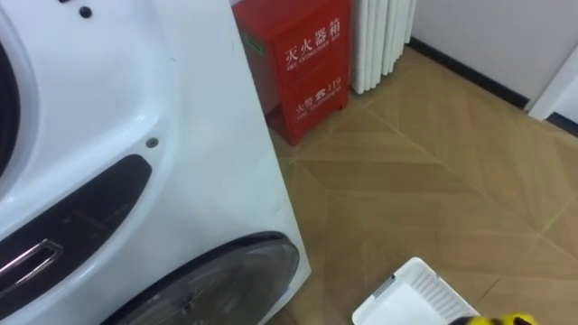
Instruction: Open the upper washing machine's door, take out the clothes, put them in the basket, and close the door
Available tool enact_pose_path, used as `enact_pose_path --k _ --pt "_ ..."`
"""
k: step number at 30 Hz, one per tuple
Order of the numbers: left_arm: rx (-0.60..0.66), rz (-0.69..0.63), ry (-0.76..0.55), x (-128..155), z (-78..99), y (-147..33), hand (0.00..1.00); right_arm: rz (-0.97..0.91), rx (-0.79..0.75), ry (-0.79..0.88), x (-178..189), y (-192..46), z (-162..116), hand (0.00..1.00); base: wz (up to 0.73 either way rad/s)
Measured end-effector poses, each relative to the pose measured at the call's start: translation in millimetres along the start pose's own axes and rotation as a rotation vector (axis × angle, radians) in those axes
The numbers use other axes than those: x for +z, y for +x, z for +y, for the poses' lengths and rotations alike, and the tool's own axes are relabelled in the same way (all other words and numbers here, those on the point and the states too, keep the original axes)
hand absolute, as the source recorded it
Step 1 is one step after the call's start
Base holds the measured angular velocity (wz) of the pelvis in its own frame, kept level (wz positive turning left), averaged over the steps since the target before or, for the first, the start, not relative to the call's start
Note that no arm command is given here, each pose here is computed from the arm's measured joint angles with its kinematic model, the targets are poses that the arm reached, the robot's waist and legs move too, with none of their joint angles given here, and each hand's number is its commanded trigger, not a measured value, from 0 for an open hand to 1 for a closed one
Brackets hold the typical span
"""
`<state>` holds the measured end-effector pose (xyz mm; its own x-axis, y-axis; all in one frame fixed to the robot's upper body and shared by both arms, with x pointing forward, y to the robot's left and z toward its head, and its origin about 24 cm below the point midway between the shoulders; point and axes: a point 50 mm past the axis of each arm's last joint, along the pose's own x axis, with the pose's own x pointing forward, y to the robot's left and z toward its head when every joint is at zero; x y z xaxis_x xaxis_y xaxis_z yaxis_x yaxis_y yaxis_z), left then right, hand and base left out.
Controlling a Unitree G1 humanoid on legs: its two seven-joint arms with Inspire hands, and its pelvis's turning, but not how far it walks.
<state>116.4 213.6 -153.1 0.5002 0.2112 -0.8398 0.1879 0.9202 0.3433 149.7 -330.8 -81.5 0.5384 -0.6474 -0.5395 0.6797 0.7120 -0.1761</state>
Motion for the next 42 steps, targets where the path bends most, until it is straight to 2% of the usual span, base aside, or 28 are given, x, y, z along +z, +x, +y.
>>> enact_pose_path --k 31,36,42 --pt "0.017 0.003 -0.083 -1.6 3.6 -0.4 0.00 0.048 -0.074 -0.024 -17.7 -6.1 -19.0 0.00 0.03" --pt "0.050 0.033 -0.110 -17.0 3.9 -5.2 0.00 0.082 -0.126 0.007 -27.3 -10.3 -33.6 0.00 0.14" --pt "0.092 0.092 -0.180 -39.8 10.1 -12.3 0.00 0.161 -0.259 0.149 -39.5 -11.7 -57.5 0.00 0.20"
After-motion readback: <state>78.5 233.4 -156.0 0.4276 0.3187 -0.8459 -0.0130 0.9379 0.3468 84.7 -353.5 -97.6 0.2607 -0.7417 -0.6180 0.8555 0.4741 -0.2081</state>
